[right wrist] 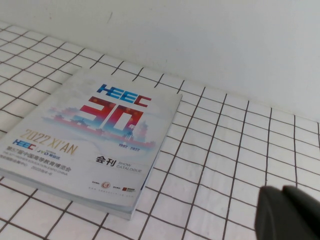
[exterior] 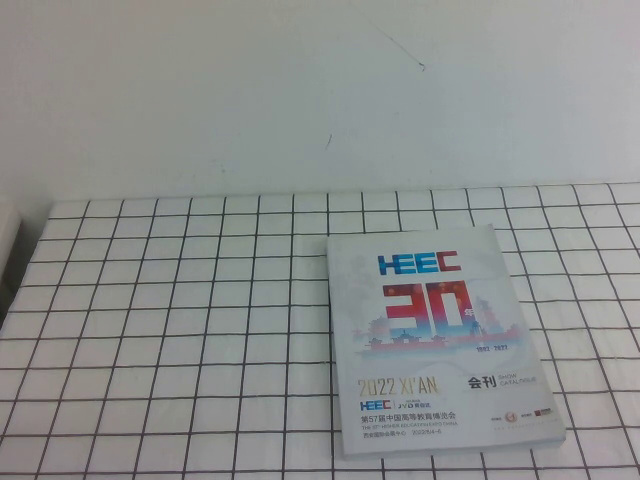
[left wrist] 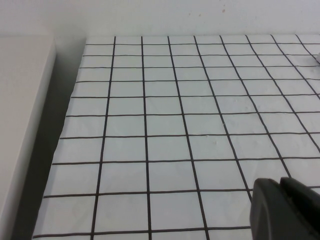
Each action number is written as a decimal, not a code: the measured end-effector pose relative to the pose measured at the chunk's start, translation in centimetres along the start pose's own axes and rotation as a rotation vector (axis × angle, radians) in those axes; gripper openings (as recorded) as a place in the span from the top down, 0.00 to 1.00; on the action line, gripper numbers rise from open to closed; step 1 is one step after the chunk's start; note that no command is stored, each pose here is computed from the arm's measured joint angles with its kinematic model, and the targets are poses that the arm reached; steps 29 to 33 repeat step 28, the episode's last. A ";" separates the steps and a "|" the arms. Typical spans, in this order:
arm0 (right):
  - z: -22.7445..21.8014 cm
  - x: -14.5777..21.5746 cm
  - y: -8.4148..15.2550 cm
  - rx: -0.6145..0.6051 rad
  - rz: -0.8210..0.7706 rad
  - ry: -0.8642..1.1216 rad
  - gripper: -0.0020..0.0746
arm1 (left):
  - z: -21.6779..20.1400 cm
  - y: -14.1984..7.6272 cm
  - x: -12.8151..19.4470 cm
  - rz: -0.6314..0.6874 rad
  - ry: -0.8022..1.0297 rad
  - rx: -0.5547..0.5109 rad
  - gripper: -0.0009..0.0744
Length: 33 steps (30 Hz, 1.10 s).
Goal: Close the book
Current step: 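Close the open booklet and leave it lying on the table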
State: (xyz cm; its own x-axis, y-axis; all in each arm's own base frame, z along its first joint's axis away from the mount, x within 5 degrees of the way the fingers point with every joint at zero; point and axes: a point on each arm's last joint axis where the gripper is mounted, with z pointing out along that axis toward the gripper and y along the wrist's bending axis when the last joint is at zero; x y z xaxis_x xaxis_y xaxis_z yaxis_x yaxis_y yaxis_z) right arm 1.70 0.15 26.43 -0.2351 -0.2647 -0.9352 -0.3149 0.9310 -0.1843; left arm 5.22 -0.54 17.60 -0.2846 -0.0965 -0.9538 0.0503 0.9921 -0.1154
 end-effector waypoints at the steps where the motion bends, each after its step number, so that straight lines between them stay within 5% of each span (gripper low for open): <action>1: 0.2 0.1 0.0 0.004 0.001 -0.001 0.98 | 0.0 0.0 0.0 0.000 0.000 0.000 0.99; 13: 4.4 5.0 -0.3 0.288 0.032 0.009 0.98 | 0.0 0.0 0.0 0.001 0.000 0.000 0.99; 18: 5.9 8.0 0.3 0.269 0.100 0.059 0.98 | 0.0 0.0 0.0 0.002 0.000 -0.001 0.99; 33: 5.9 8.1 0.3 0.276 0.151 0.069 0.98 | 0.0 0.0 0.0 -0.011 0.000 -0.001 0.99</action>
